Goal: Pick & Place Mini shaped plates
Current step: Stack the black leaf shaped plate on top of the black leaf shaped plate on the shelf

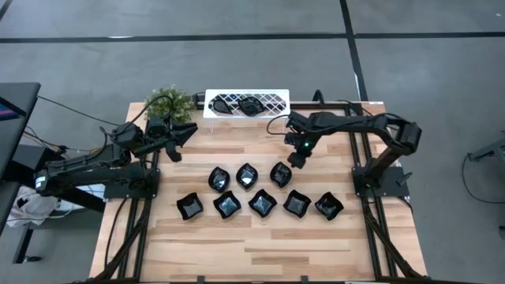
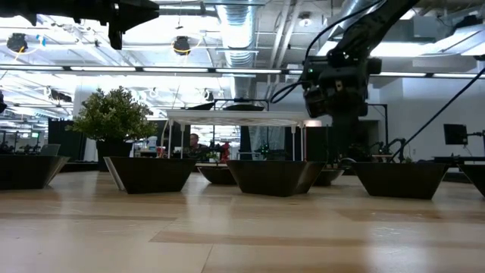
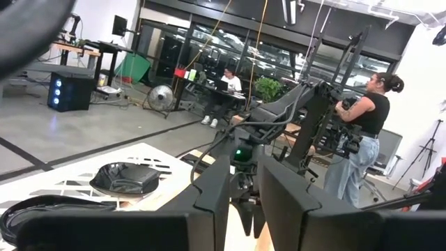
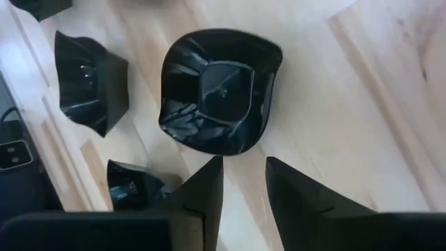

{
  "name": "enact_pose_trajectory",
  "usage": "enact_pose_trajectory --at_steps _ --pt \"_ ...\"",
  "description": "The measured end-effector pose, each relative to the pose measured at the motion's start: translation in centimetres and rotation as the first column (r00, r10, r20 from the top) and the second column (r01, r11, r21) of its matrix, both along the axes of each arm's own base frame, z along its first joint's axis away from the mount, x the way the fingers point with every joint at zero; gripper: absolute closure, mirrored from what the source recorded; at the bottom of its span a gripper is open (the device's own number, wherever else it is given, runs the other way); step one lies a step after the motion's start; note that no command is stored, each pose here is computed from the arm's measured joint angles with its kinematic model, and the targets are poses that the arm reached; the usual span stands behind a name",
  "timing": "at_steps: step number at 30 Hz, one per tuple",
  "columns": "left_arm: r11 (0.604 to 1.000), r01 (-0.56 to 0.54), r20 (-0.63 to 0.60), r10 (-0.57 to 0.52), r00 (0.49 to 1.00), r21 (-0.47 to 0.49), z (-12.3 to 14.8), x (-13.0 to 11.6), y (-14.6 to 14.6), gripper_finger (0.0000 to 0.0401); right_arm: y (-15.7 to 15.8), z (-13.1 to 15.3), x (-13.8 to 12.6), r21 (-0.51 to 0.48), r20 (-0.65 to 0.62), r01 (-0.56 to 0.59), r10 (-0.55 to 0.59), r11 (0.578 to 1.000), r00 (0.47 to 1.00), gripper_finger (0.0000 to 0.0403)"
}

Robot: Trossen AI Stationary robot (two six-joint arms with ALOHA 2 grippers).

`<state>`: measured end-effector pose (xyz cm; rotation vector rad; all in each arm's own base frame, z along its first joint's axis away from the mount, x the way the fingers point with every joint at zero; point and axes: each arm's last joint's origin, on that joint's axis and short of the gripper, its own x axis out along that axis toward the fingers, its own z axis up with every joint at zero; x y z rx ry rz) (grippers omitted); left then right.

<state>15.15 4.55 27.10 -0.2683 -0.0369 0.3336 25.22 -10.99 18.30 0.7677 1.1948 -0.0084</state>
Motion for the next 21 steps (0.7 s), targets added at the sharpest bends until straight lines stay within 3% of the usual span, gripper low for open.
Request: enact_pose_trajectory --at_steps 6,21 --pt "1.000 0.000 0.000 0.000 1.000 0.000 0.0 0.0 0.0 0.0325 0.1 -0.5 0.4 -0.070 0.025 0.007 -0.006 0.998 1.000 0.0263" --pt "1.000 0.000 0.000 0.000 1.000 0.001 0.0 0.0 0.0 0.0325 1.5 -3.2 0.2 -0.054 0.073 0.050 -0.046 0.997 0.996 0.0211"
